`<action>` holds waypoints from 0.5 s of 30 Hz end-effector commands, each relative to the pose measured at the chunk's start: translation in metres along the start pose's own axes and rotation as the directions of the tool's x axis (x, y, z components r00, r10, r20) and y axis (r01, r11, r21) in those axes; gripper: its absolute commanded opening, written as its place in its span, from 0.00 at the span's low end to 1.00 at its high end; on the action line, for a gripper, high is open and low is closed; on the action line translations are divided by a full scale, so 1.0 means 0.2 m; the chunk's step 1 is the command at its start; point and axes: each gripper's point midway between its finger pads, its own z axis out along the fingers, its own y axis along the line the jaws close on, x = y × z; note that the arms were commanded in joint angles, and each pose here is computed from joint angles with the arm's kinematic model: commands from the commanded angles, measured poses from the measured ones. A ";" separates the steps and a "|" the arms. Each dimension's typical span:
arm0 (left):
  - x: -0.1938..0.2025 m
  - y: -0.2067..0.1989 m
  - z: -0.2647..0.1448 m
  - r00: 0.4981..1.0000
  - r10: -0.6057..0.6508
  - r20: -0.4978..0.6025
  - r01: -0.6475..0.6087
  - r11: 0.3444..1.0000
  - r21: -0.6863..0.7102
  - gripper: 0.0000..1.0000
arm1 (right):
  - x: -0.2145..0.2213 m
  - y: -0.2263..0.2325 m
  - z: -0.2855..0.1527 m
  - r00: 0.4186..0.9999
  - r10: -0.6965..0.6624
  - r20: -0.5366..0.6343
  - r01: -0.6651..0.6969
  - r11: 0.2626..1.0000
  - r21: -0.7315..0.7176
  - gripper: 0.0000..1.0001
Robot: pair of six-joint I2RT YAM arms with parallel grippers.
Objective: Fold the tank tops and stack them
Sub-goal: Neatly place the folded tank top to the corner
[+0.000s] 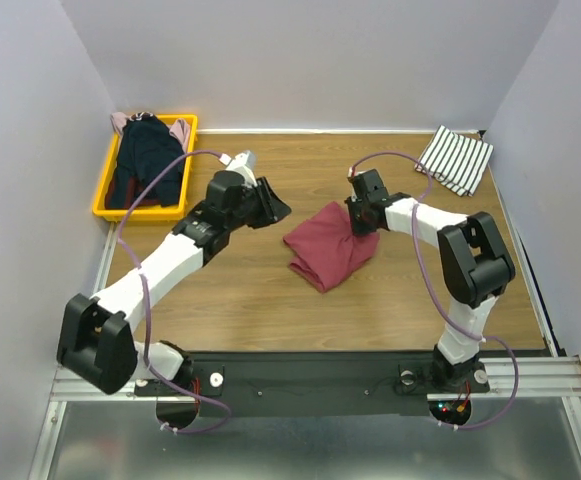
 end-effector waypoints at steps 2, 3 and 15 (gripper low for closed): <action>-0.13 0.06 -0.15 0.993 0.112 0.030 -0.110 0.993 -0.050 0.41 | -0.22 -0.30 0.02 0.994 -0.093 0.065 0.072 0.959 0.273 0.01; -0.14 0.07 -0.17 0.992 0.119 0.036 -0.117 0.992 -0.053 0.41 | -0.29 -0.34 0.01 0.992 -0.095 0.085 0.067 0.955 0.290 0.01; -0.15 0.22 -0.17 0.986 0.167 0.008 -0.165 0.982 -0.096 0.41 | -0.79 -0.85 -0.06 0.973 -0.103 0.209 -0.019 0.858 0.512 0.00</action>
